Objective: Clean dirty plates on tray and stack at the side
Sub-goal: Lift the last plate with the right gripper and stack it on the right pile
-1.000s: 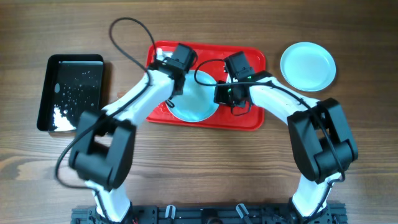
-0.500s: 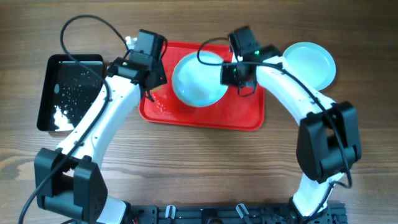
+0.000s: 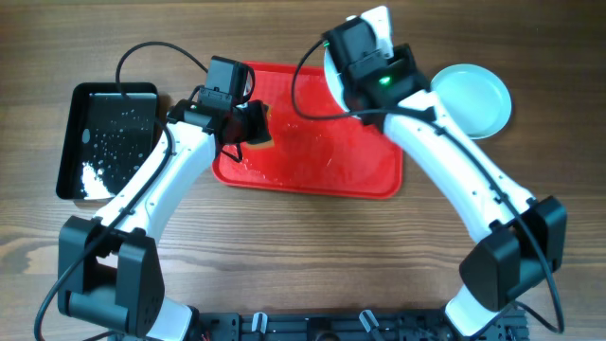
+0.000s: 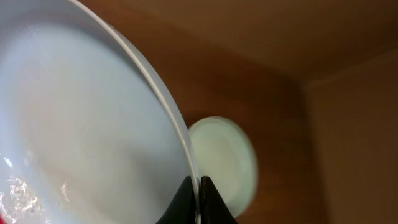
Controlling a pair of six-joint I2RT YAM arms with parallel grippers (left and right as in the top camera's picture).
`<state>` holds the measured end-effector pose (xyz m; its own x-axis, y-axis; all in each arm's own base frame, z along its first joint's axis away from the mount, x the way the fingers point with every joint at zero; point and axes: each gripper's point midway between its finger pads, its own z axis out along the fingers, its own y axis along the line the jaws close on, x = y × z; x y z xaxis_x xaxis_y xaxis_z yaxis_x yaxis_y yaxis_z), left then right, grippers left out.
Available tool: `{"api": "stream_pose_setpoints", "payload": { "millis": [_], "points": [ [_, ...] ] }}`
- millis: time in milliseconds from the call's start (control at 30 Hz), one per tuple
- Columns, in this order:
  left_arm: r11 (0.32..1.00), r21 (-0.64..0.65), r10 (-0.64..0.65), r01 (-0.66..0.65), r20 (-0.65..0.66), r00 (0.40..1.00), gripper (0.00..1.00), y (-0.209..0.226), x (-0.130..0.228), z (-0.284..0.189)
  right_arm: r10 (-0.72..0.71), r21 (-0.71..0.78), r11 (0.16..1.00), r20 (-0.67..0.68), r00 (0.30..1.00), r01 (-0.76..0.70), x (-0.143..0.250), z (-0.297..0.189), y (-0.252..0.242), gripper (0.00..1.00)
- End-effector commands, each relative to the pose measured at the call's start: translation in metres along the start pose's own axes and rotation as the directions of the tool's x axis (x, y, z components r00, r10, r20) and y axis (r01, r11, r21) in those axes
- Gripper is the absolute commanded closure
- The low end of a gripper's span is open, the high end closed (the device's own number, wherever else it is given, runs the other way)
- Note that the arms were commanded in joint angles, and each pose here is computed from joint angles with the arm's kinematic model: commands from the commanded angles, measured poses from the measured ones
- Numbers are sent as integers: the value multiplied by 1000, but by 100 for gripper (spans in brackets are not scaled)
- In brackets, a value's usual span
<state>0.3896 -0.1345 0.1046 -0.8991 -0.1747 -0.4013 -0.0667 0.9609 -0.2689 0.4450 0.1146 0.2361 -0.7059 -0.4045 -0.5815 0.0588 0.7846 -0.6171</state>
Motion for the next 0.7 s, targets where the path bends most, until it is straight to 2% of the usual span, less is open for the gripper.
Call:
{"api": "stream_pose_setpoints", "payload": {
  "millis": [0,200,400,567,667],
  "points": [
    [999,22,27,-26,-30,999,96,-6,9,6,-114,349,933,64,991,85,-25,-40,-50,96],
    [999,15,31,-30,-53,998,96,-6,14,12,-168,410,905,106,980,111,-36,-70,-41,96],
    [1000,0,27,-27,-86,996,96,-1,21,24,-172,408,906,116,978,111,-37,-75,-37,96],
    [1000,-7,25,-26,-100,995,96,0,24,29,-92,396,918,128,988,34,-35,-65,-43,96],
    [1000,-7,25,-26,-100,995,96,0,24,29,-30,296,955,111,993,-4,-27,-43,-37,96]
  ]
}}
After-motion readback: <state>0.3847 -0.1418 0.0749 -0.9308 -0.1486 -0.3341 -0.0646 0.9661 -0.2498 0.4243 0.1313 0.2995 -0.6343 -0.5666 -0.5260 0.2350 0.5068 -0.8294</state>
